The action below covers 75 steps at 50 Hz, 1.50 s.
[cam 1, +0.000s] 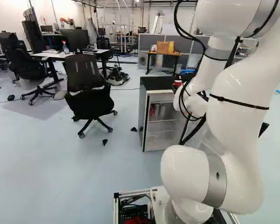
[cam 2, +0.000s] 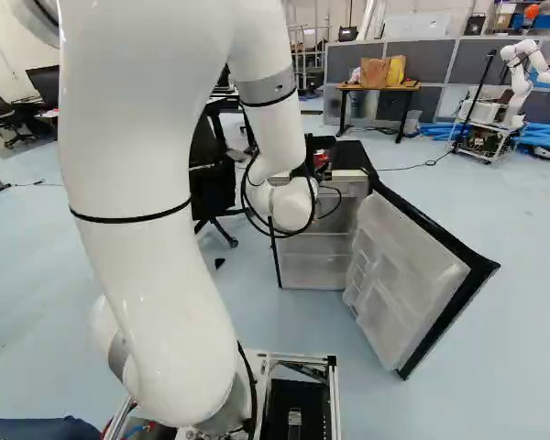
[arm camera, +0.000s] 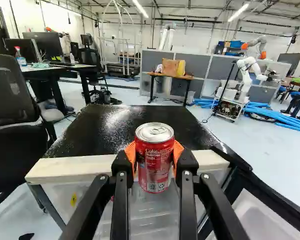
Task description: Grab a drink from the fridge
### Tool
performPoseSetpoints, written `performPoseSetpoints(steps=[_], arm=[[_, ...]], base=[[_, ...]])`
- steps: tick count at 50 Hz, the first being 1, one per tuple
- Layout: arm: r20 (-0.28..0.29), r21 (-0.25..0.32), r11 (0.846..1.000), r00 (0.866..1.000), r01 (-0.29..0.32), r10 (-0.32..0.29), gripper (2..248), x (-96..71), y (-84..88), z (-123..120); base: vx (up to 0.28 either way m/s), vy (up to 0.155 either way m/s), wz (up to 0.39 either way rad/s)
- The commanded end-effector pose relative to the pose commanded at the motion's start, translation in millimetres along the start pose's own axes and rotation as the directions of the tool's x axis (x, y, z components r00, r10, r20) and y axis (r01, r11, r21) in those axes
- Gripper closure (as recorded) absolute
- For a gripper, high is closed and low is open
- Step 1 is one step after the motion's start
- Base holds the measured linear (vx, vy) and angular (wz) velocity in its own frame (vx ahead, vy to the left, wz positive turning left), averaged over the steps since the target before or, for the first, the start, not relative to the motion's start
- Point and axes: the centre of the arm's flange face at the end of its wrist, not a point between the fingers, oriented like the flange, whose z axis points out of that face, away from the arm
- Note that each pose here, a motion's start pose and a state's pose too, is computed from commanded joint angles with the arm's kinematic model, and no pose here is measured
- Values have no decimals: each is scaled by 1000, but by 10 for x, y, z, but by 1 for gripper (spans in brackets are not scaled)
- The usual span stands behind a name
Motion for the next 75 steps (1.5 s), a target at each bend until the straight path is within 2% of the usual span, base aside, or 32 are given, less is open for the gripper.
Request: performPoseSetpoints(steps=[29, 56, 75], arm=[[4, 51, 998, 1000, 30, -30, 157, 265, -185, 297], [57, 116, 992, 997, 40, -47, 157, 239, -483, 597], [90, 111, 994, 995, 22, -32, 157, 223, -646, 841]], base=[[0, 0, 0], [0, 0, 0], [0, 0, 0]])
